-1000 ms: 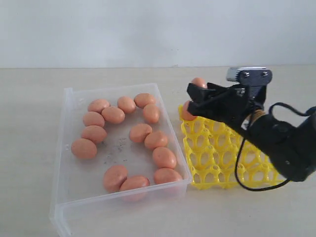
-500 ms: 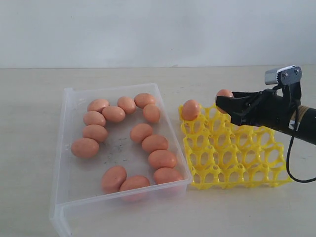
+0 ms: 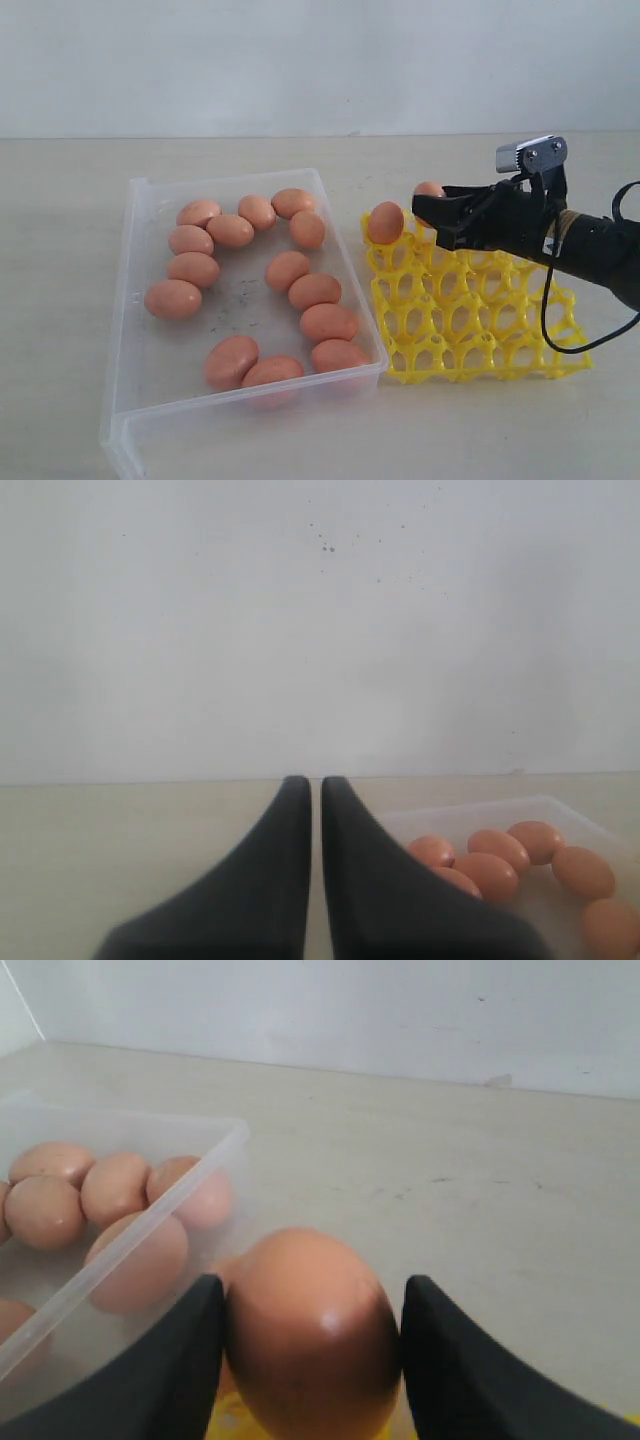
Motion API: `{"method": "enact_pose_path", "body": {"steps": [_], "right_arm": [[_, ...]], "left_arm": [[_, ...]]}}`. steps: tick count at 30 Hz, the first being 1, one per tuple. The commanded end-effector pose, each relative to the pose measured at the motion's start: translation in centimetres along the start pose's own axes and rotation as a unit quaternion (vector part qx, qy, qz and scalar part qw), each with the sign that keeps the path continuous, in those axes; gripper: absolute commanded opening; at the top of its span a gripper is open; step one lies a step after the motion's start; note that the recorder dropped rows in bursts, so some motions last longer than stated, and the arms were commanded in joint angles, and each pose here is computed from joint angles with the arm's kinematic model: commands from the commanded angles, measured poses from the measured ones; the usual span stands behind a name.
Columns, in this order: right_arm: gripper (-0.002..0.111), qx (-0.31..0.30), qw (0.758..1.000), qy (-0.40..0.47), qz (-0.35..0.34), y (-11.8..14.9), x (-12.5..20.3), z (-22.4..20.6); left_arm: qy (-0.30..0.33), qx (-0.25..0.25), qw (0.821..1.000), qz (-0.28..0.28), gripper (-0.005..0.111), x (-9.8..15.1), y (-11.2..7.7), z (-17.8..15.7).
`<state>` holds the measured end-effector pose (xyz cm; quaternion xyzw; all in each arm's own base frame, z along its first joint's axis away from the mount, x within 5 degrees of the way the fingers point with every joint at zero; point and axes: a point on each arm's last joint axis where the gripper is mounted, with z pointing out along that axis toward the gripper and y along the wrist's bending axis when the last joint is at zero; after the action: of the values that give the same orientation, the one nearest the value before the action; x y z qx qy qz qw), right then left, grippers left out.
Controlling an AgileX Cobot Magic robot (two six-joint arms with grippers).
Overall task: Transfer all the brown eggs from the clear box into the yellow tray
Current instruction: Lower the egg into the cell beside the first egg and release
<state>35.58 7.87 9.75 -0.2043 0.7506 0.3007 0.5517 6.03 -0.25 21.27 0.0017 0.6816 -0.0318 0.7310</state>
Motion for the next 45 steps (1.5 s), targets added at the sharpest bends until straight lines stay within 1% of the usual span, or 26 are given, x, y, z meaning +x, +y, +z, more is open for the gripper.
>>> {"method": "enact_pose_path", "body": {"steps": [1, 8, 15, 17, 21, 26, 27, 29, 31, 32, 35, 36, 38, 45], "right_arm": [[0.000, 0.009, 0.999, 0.030, -0.004, -0.2, 0.7, 0.2], [0.000, 0.002, 0.999, 0.037, -0.009, -0.4, 2.5, 0.4], [0.000, 0.008, 0.999, 0.042, -0.009, -0.5, 2.7, 0.5], [0.000, 0.015, 0.999, 0.051, -0.008, -0.7, 2.9, 0.4], [0.000, 0.059, 0.995, 0.077, 0.010, -1.4, 3.4, 0.3], [0.000, 0.059, 0.995, 0.084, 0.009, -1.5, 3.5, 0.3], [0.002, 0.057, 0.995, 0.082, 0.009, -1.4, 3.5, 0.4], [0.010, 0.054, 0.995, 0.081, 0.005, -1.2, 3.4, 0.4], [0.022, 0.050, 0.996, 0.077, 0.003, -1.0, 3.3, 0.6], [0.031, 0.048, 0.996, 0.073, 0.003, -1.0, 3.3, 0.6], [0.051, 0.047, 0.997, 0.068, 0.004, -0.9, 3.2, 0.6], [0.054, 0.052, 0.996, 0.066, 0.007, -1.0, 3.2, 0.6], [0.057, 0.052, 0.997, 0.064, 0.007, -0.9, 3.1, 0.7], [0.057, 0.058, 0.997, 0.041, 0.015, -1.0, 2.6, 0.7]], "left_arm": [[-0.007, -0.001, 1.000, 0.000, 0.004, -0.2, 0.0, 0.0], [-0.007, -0.001, 1.000, 0.000, 0.004, -0.2, 0.0, 0.0], [-0.007, -0.001, 1.000, 0.000, 0.004, -0.2, 0.0, 0.0], [-0.007, -0.001, 1.000, 0.000, 0.004, -0.2, 0.0, 0.0], [-0.007, -0.001, 1.000, 0.000, 0.004, -0.2, 0.0, 0.0], [-0.007, -0.001, 1.000, 0.000, 0.004, -0.2, 0.0, 0.0], [-0.007, -0.001, 1.000, 0.000, 0.004, -0.2, 0.0, 0.0], [-0.007, -0.001, 1.000, 0.000, 0.004, -0.2, 0.0, 0.0], [-0.007, -0.001, 1.000, 0.000, 0.004, -0.2, 0.0, 0.0], [-0.007, -0.001, 1.000, 0.000, 0.004, -0.2, 0.0, 0.0], [-0.007, -0.001, 1.000, 0.000, 0.004, -0.2, 0.0, 0.0], [-0.007, -0.001, 1.000, 0.000, 0.004, -0.2, 0.0, 0.0], [-0.007, -0.001, 1.000, 0.000, 0.004, -0.2, 0.0, 0.0], [-0.007, -0.001, 1.000, 0.000, 0.004, -0.2, 0.0, 0.0]]}}
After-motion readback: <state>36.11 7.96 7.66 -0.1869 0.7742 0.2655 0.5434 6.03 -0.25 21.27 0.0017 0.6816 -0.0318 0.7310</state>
